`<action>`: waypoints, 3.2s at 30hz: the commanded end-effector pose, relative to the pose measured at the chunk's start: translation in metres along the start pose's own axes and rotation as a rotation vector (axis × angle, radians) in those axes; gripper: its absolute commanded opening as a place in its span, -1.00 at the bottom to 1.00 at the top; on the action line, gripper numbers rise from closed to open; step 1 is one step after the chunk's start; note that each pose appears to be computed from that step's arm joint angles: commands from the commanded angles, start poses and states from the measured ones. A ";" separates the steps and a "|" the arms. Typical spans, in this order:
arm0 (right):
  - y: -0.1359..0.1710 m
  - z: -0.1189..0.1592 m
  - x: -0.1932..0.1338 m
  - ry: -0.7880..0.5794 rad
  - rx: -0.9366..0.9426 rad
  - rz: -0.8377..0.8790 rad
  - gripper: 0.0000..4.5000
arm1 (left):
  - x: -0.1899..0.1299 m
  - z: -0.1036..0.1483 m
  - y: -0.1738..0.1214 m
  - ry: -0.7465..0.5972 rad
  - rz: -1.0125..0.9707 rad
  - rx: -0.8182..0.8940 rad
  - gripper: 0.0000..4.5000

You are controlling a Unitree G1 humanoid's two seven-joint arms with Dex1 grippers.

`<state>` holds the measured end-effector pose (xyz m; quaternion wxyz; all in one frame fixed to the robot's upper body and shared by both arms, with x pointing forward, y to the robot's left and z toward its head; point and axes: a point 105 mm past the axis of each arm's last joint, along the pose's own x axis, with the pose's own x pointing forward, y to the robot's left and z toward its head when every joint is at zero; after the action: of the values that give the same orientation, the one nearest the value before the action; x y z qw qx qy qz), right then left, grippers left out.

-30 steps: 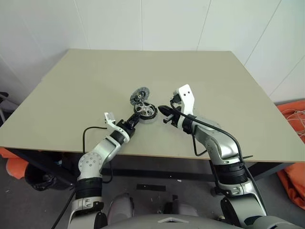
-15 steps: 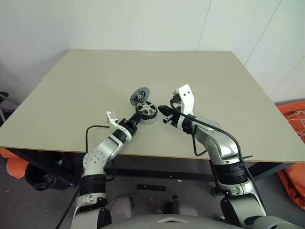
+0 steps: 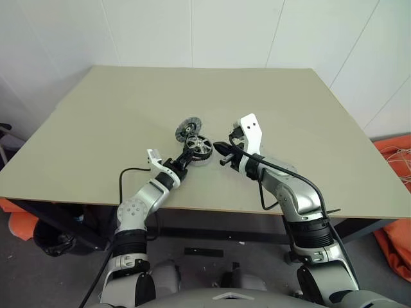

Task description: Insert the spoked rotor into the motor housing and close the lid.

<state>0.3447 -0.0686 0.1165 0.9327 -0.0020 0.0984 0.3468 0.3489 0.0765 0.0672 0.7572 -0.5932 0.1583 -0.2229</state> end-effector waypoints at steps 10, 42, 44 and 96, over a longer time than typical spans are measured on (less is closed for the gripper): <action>0.007 0.019 -0.004 -0.066 -0.035 0.017 -1.00 | 0.006 -0.001 -0.014 0.014 -0.044 0.023 -0.83; 0.006 0.018 -0.001 -0.066 -0.026 0.015 -1.00 | -0.028 0.024 -0.047 -0.069 -0.080 0.119 0.72; 0.007 0.018 0.000 -0.068 -0.026 0.017 -1.00 | -0.033 0.023 -0.046 -0.056 -0.067 0.161 0.72; 0.015 -0.015 0.059 0.093 -0.164 0.097 -1.00 | -0.041 0.049 -0.028 -0.284 0.129 1.073 -0.99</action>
<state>0.3743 -0.0271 0.0684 0.9073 -0.0773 0.1505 0.3851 0.3313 0.1336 0.0920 0.9790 -0.1457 -0.0201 -0.1410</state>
